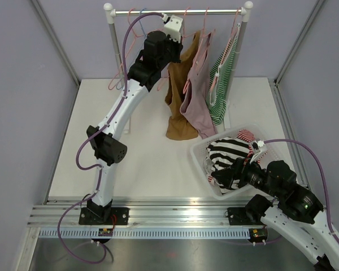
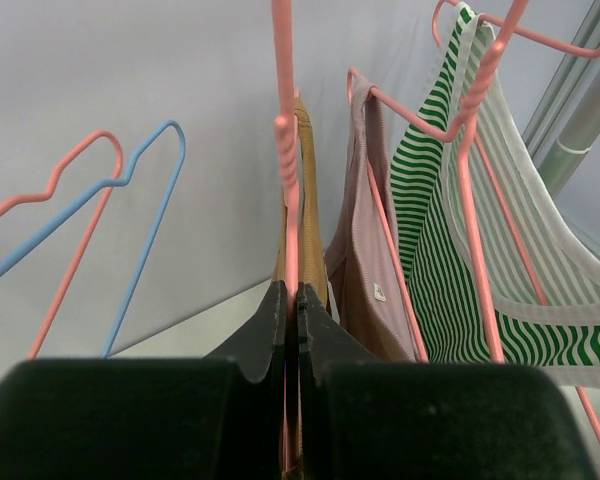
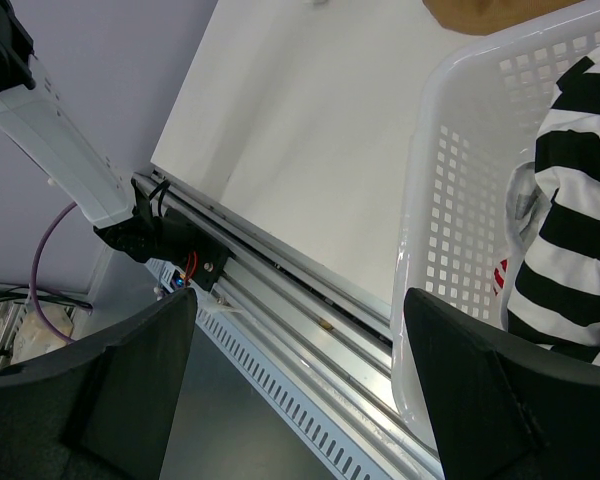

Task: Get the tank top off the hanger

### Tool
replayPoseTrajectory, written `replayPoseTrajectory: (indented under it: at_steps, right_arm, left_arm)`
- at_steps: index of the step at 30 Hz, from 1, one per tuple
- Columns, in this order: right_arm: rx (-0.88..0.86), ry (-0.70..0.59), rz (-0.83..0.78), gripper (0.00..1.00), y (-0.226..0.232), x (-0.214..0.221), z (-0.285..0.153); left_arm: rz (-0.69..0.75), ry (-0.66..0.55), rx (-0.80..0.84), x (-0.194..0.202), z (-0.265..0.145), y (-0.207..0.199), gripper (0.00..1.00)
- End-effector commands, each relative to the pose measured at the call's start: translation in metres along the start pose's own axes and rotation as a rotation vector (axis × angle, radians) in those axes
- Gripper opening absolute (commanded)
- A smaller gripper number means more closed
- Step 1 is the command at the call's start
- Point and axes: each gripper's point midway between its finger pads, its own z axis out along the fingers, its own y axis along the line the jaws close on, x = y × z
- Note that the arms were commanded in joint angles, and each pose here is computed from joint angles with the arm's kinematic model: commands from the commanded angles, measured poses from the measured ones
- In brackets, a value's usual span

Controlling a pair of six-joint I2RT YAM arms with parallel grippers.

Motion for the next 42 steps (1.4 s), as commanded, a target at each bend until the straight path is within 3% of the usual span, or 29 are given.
replayPoseTrajectory:
  at_steps: [1,8,19,26,27,29,30,35,39,42]
  right_arm:
    - [-0.030,-0.030,-0.011,0.92,0.007,-0.008,0.001]
    - [-0.039,-0.039,-0.023,0.92,0.012,-0.014,0.000]
    - [-0.051,-0.060,-0.029,0.92,0.015,-0.017,-0.007]
    - [-0.059,-0.079,-0.051,0.93,0.019,-0.024,-0.011]
    - [-0.057,-0.089,-0.058,0.93,0.020,-0.027,-0.012]
    - [-0.052,-0.106,-0.072,0.95,0.022,-0.033,-0.013]
    - [-0.055,-0.110,-0.078,0.96,0.023,-0.035,-0.012]
    - [-0.066,-0.101,-0.106,0.98,0.029,-0.040,-0.006]
    - [-0.104,-0.129,-0.136,1.00,0.039,-0.051,0.001]
    - [-0.162,-0.154,-0.151,0.99,0.053,-0.061,0.006]
  left_arm:
    - [0.001,-0.092,0.010,-0.031,-0.002,-0.001,0.00]
    - [-0.021,-0.199,-0.108,-0.078,-0.031,0.017,0.00]
    - [-0.045,-0.287,-0.116,-0.122,-0.070,0.020,0.00]
    - [-0.049,-0.259,-0.107,-0.125,-0.101,0.019,0.00]
    - [-0.053,-0.206,-0.108,-0.102,-0.097,0.019,0.00]
    - [-0.070,-0.264,-0.126,-0.122,-0.126,0.023,0.00]
    - [-0.072,-0.223,-0.136,-0.101,-0.126,0.024,0.00]
    - [-0.089,-0.217,-0.156,-0.100,-0.171,0.029,0.00]
    - [-0.133,-0.263,-0.160,-0.109,-0.236,0.031,0.00]
    - [-0.164,-0.222,-0.183,-0.086,-0.266,0.035,0.00]
